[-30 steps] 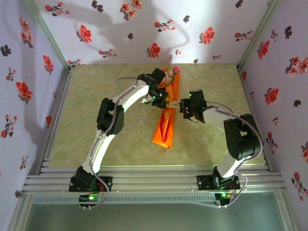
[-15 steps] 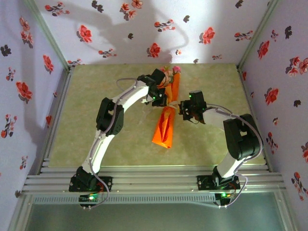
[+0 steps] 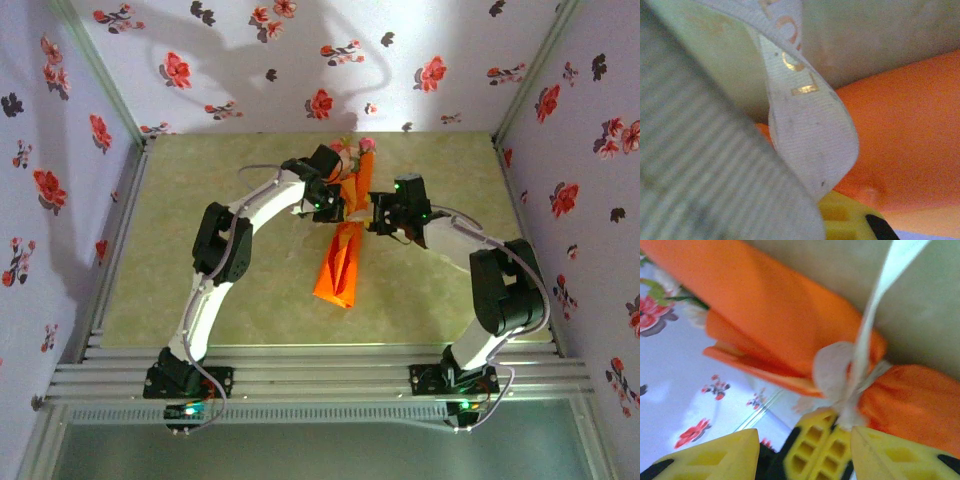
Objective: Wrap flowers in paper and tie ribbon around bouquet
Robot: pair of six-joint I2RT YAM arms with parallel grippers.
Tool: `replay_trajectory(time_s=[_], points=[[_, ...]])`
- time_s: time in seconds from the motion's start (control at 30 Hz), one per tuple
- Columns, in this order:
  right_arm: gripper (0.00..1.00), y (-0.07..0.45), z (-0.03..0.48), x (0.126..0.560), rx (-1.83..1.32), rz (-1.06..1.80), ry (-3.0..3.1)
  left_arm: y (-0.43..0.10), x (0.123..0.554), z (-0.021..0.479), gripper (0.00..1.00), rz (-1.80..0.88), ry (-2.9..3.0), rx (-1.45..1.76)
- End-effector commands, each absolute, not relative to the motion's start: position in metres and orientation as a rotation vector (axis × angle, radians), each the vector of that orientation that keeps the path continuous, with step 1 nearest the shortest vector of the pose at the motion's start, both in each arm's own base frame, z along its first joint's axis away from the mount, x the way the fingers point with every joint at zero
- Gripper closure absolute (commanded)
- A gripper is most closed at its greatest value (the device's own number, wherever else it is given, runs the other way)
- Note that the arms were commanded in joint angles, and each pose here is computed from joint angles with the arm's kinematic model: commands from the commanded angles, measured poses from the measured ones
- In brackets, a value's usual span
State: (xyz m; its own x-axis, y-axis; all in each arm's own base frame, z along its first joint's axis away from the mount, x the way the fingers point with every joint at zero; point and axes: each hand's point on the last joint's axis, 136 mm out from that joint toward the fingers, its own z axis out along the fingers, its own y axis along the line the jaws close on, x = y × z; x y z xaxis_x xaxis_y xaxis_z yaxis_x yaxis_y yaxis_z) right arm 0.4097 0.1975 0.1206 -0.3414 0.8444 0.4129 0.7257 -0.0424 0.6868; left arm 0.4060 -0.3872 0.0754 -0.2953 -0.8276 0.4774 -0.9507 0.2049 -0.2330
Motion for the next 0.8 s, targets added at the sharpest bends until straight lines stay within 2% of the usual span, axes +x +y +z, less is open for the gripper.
replay_trajectory(time_s=[0.0, 0.17, 0.57, 0.77], points=[[0.49, 0.2, 0.131, 0.422, 1.777, 1.379, 2.038, -0.383, 0.41, 0.096, 1.0, 0.785, -2.295, 1.661], [0.54, 0.201, 0.122, 0.422, 1.818, 1.401, 2.034, -0.381, 0.416, 0.098, 1.0, 0.826, -2.312, 1.653], [0.49, 0.203, 0.093, 0.423, 1.886, 1.385, 2.098, -0.387, 0.418, 0.106, 1.0, 0.883, -2.334, 1.584], [0.5, 0.201, 0.084, 0.436, 1.9, 1.389, 2.069, -0.388, 0.417, 0.11, 1.0, 0.9, -2.342, 1.567]])
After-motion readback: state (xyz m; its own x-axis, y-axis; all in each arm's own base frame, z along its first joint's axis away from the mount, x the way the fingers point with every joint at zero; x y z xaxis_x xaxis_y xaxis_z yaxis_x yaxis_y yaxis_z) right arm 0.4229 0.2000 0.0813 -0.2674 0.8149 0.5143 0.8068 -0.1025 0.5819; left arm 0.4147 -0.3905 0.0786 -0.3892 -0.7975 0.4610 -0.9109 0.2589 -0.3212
